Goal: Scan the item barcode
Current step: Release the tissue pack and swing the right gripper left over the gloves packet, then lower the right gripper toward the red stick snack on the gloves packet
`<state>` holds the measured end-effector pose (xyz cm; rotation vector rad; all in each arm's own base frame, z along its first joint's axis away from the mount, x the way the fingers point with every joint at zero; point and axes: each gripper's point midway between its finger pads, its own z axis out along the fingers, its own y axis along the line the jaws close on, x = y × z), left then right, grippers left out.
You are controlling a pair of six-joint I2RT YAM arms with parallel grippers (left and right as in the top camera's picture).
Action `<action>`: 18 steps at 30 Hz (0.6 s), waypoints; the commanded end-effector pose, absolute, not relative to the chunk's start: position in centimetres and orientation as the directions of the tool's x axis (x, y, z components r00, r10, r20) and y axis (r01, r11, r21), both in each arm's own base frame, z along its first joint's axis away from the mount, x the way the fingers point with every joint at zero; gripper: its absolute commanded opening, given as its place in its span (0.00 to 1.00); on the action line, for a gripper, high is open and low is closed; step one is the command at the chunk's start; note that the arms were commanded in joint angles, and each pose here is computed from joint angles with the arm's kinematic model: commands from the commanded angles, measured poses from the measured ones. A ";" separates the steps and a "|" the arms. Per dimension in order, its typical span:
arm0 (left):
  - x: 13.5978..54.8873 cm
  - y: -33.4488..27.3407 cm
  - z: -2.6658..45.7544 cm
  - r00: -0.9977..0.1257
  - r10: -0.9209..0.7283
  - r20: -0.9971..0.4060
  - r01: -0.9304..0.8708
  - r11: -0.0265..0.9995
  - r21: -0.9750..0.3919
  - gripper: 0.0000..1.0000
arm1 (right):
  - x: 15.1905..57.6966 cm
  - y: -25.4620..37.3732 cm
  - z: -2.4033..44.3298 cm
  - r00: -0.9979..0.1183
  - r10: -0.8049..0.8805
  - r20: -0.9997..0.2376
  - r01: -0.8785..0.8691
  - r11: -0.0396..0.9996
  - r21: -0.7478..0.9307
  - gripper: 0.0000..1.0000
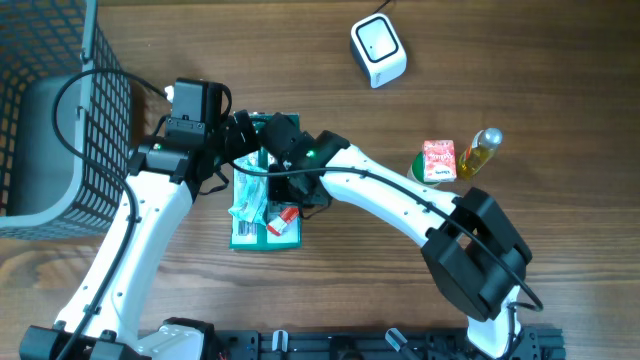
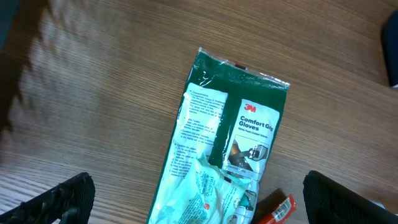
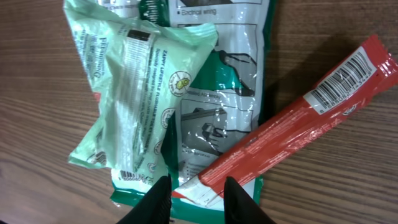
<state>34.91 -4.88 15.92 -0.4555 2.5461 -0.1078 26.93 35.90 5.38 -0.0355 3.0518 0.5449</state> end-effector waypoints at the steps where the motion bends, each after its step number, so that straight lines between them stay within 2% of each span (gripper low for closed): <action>1: 35.2 -5.3 16.4 -0.788 -0.343 -0.511 -0.285 0.939 -0.191 1.00 | 25.4 35.5 3.5 -1.000 -0.020 0.008 -0.016 0.950 0.310 0.23; 6: 35.2 -5.3 16.4 -0.788 -0.343 -0.511 -0.285 0.939 -0.191 1.00 | 25.1 35.8 3.5 -1.000 -0.029 0.004 -0.026 0.949 0.314 0.10; 14: 35.2 -5.3 16.4 -0.788 -0.343 -0.511 -0.285 0.939 -0.191 1.00 | 25.2 36.0 3.5 -1.000 -0.030 -0.001 -0.029 0.947 0.320 0.10; 18: 35.2 -5.3 16.4 -0.788 -0.343 -0.511 -0.285 0.939 -0.191 1.00 | 25.2 36.3 3.6 -0.999 -0.034 -0.008 -0.035 0.944 0.327 0.15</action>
